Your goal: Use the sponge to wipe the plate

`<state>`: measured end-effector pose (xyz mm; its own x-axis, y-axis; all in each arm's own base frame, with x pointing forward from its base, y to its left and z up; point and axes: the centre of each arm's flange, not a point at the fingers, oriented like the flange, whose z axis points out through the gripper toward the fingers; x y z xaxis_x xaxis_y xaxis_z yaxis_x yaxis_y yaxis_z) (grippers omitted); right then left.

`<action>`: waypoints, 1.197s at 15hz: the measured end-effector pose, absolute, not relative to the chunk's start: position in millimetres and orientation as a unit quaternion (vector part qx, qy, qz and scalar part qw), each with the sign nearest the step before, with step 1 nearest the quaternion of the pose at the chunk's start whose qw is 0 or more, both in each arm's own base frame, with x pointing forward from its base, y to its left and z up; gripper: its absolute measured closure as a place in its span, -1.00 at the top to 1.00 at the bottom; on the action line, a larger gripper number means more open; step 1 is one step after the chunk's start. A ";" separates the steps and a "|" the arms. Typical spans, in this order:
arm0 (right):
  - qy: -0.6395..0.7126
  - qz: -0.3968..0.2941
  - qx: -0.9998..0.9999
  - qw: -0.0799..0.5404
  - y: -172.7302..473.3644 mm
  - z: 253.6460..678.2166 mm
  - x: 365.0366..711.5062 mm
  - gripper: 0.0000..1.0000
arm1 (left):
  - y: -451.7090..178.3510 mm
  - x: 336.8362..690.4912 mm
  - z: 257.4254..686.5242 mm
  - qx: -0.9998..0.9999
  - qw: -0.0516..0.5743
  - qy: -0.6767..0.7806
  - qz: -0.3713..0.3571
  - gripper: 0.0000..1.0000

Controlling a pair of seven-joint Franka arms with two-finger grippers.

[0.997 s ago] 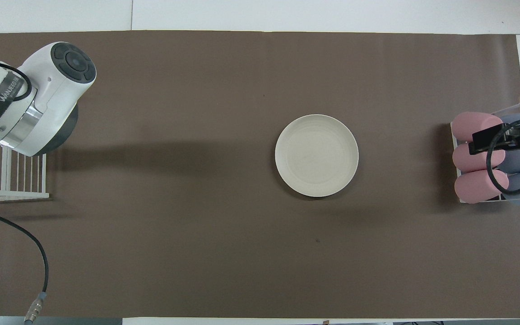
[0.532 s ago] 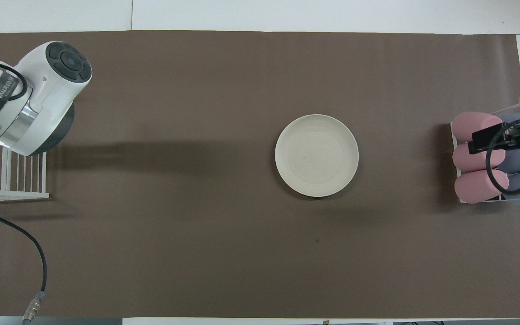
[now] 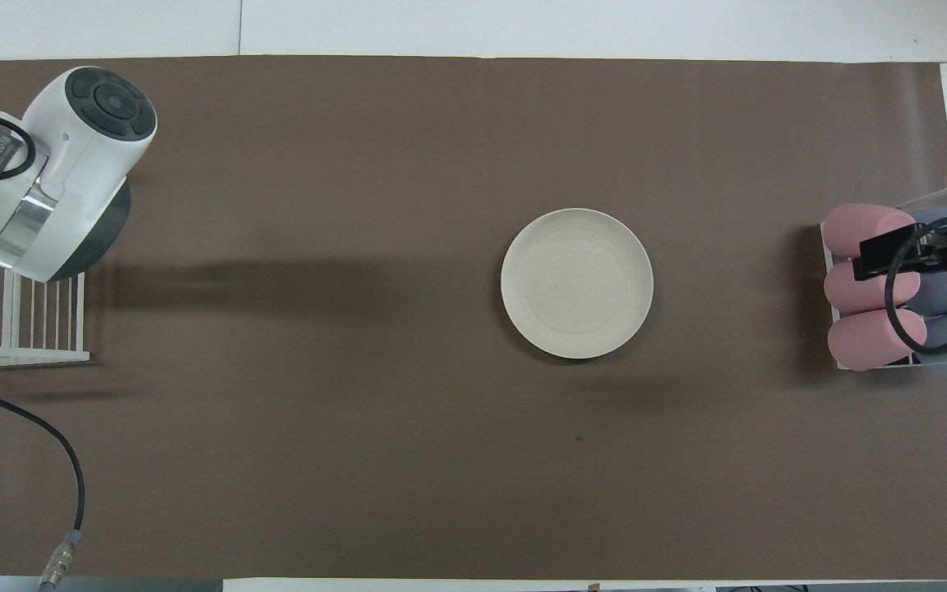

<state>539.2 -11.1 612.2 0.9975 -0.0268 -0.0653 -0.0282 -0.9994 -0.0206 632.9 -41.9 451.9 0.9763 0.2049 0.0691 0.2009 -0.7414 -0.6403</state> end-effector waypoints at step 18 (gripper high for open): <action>0.014 0.032 -0.999 0.011 -11.1 612.7 539.3 1.00 | -41.7 526.4 610.5 -0.995 -0.028 -0.081 0.055 1.00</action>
